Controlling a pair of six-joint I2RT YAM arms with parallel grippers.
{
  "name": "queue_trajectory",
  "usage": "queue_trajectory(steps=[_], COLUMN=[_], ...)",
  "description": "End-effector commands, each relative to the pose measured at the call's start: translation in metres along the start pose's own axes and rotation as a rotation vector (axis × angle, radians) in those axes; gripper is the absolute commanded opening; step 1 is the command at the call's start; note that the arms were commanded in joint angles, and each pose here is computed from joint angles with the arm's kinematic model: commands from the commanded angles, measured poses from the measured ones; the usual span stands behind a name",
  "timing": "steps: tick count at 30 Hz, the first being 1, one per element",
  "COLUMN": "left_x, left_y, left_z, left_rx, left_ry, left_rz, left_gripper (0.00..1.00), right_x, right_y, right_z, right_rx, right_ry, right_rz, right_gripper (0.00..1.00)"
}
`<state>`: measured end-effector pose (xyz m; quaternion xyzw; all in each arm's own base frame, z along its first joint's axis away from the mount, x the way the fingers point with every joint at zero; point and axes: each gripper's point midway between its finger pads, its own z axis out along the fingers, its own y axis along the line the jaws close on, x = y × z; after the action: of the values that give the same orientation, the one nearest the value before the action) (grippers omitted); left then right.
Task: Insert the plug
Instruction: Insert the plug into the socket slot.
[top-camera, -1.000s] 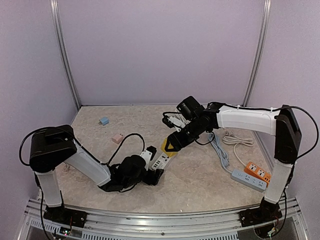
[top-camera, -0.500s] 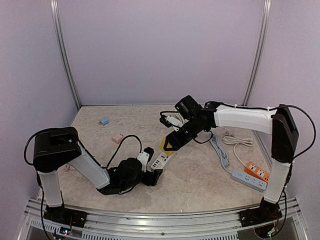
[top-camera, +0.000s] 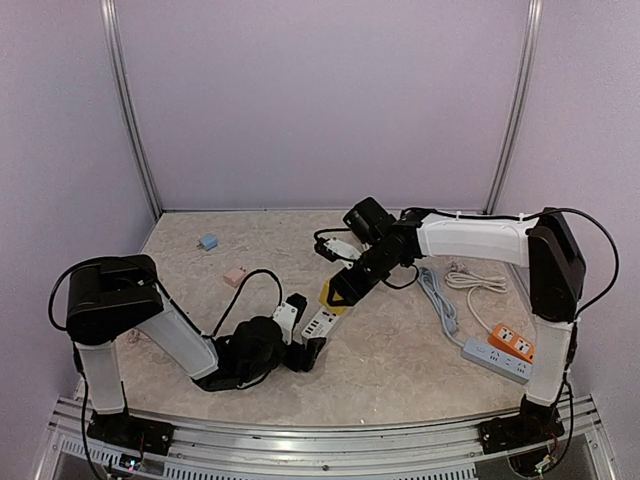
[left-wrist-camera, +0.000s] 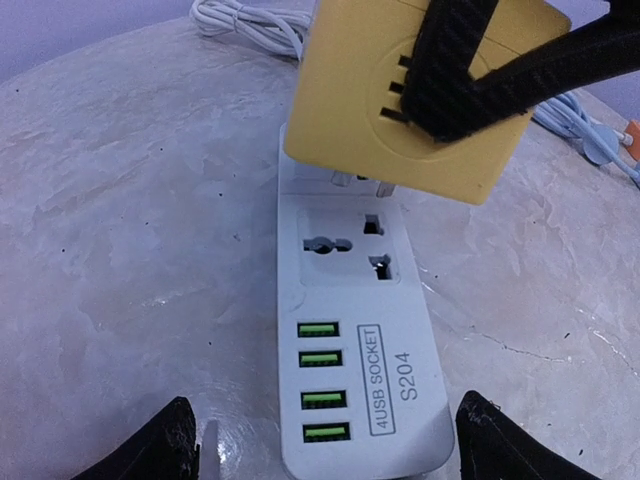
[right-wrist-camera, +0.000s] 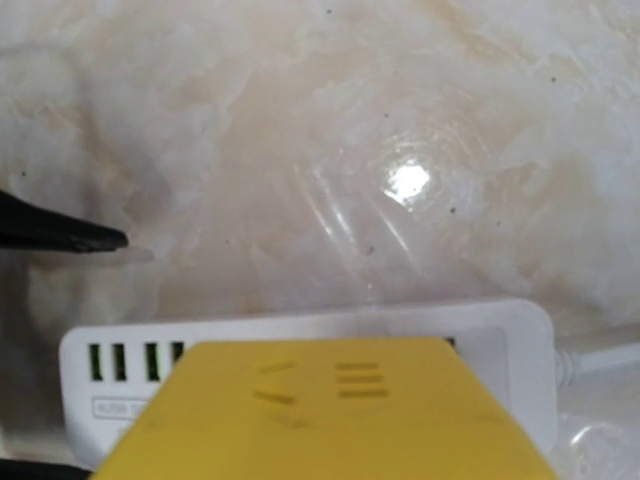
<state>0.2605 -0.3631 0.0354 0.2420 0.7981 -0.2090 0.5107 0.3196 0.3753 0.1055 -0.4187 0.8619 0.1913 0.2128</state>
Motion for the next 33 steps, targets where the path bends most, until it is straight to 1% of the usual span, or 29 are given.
queue_trajectory(steps=[1, 19, 33], left_x=[0.009, 0.01, 0.01], left_y=[-0.001, 0.0, 0.001], left_z=[0.0, 0.001, 0.0], left_rx=[0.006, -0.002, -0.004], left_ry=[0.012, 0.012, 0.009], left_rz=[0.022, 0.022, 0.021], left_gripper=[0.85, 0.85, 0.85], right_x=[-0.01, 0.004, 0.009], right_y=[0.007, 0.021, 0.016], right_z=[0.002, 0.017, 0.027], right_rx=[0.007, 0.028, 0.057], right_ry=[-0.008, 0.072, 0.097], right_rz=[-0.076, -0.14, -0.119], right_gripper=[0.0, 0.0, 0.0])
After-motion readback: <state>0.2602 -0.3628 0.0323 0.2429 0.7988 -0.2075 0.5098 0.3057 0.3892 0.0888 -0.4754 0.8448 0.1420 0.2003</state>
